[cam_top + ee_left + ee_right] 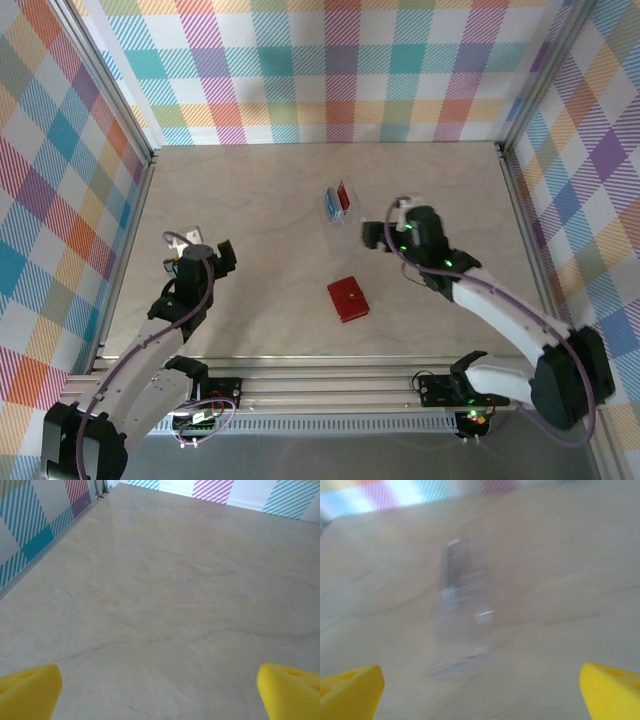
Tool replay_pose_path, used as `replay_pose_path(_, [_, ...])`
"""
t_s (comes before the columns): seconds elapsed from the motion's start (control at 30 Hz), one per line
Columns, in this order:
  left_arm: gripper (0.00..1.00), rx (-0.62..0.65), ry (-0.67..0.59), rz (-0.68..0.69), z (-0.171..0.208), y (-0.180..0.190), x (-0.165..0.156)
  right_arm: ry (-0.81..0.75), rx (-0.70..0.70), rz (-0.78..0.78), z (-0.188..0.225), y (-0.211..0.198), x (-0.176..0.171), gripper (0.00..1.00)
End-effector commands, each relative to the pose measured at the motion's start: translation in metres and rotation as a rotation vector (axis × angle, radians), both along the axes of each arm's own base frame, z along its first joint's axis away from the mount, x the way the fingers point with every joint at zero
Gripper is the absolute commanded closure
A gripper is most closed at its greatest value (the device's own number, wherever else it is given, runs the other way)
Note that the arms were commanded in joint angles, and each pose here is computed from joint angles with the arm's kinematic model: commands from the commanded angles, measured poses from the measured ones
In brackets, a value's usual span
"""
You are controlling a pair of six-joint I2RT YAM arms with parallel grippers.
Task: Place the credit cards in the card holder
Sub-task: Reset both arms
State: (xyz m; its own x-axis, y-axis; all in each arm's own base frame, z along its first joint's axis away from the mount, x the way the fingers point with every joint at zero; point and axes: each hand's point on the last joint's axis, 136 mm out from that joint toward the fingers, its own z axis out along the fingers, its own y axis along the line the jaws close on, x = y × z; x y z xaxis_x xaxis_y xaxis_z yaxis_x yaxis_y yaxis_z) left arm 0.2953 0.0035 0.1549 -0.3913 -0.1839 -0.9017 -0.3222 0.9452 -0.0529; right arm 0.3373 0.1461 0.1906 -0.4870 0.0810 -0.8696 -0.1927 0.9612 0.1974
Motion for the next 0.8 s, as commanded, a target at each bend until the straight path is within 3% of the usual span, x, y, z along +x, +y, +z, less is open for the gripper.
replay_pose_path(0.0, [0.0, 0.065, -0.117, 0.05, 0.011, 0.019, 0.009, -0.253, -0.243, -0.112, -0.003, -0.052, 0.006, 0.0])
replay_pose_path(0.17, [0.0, 0.053, -0.141, 0.062, -0.009, 0.035, 0.018, -0.151, -0.25, -0.228, -0.044, -0.107, 0.015, 0.0])
replay_pose_path(0.23, [0.0, 0.049, -0.14, 0.076, -0.018, 0.041, 0.024, -0.18, -0.251, -0.26, -0.053, -0.118, 0.019, 0.0])
replay_pose_path(0.3, [0.0, 0.049, -0.115, 0.071, -0.034, 0.043, 0.029, -0.211, -0.244, -0.276, -0.06, -0.124, 0.023, 0.0])
replay_pose_path(0.47, [0.0, 0.019, -0.187, 0.017, -0.033, 0.034, 0.056, -0.268, -0.229, -0.247, -0.062, -0.127, 0.03, 0.0])
replay_pose_path(0.57, [0.0, 0.007, -0.187, -0.034, -0.049, 0.025, 0.078, -0.276, -0.133, -0.305, -0.072, -0.146, 0.031, 0.0])
replay_pose_path(0.6, [0.0, 0.001, -0.114, -0.094, -0.059, 0.015, 0.082, -0.276, -0.112, -0.279, -0.077, -0.144, 0.034, 0.0])
replay_pose_path(0.7, [0.0, 0.02, -0.1, -0.113, -0.067, 0.01, 0.096, -0.229, -0.122, -0.25, -0.091, -0.14, 0.047, 0.0])
replay_pose_path(0.73, [0.0, 0.025, -0.027, -0.105, -0.076, 0.01, 0.096, -0.167, -0.122, -0.232, -0.097, -0.138, 0.049, 0.0])
replay_pose_path(0.77, [0.0, 0.035, -0.064, -0.107, -0.073, 0.009, 0.097, -0.158, -0.125, -0.217, -0.096, -0.136, 0.054, 0.0])
